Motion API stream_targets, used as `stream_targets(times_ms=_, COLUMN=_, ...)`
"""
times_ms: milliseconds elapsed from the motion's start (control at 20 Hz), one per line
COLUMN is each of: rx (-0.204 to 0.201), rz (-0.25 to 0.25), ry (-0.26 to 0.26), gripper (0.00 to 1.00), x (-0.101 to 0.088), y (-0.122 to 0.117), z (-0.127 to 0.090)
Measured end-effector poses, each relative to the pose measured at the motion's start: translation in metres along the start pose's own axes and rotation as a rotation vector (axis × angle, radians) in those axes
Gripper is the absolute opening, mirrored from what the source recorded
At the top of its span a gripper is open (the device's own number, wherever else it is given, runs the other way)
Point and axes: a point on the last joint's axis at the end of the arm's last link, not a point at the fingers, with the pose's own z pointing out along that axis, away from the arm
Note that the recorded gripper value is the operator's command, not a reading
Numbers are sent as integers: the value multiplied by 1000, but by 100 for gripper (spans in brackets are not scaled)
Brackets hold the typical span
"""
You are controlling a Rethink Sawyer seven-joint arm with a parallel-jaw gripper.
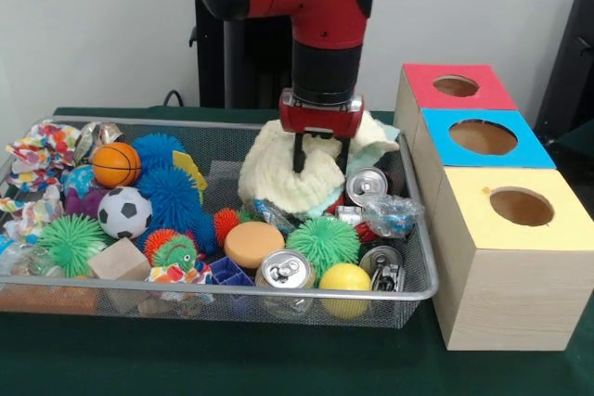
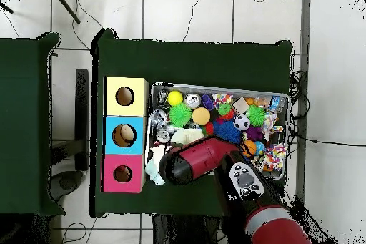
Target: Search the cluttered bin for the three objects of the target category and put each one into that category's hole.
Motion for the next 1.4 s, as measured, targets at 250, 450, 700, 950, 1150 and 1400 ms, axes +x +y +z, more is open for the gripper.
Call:
stream_targets(times_ms=250, rx=-15, rz=-46, ry=-25, gripper=100, x=5, y=-4, z=9)
stream_targets(times_ms=450, rx=-12, rz=-63, ry=-30, gripper=100, x=5, y=-3, z=9)
stream_targets(times_ms=700, rx=-17, rz=-72, ry=-34, gripper=100, x=4, y=-6, z=6)
stream_targets(times_ms=950, rx=-17, rz=-57, ry=-6, gripper=100, x=-2, y=-30, z=-3)
stream_targets(times_ms=1150, rx=28, rz=-79, ry=40, gripper=100, x=-6, y=-74, z=-10)
stream_targets(times_ms=1400, rx=76, rz=-170, ry=61, gripper=100, x=-4, y=-113, z=-14)
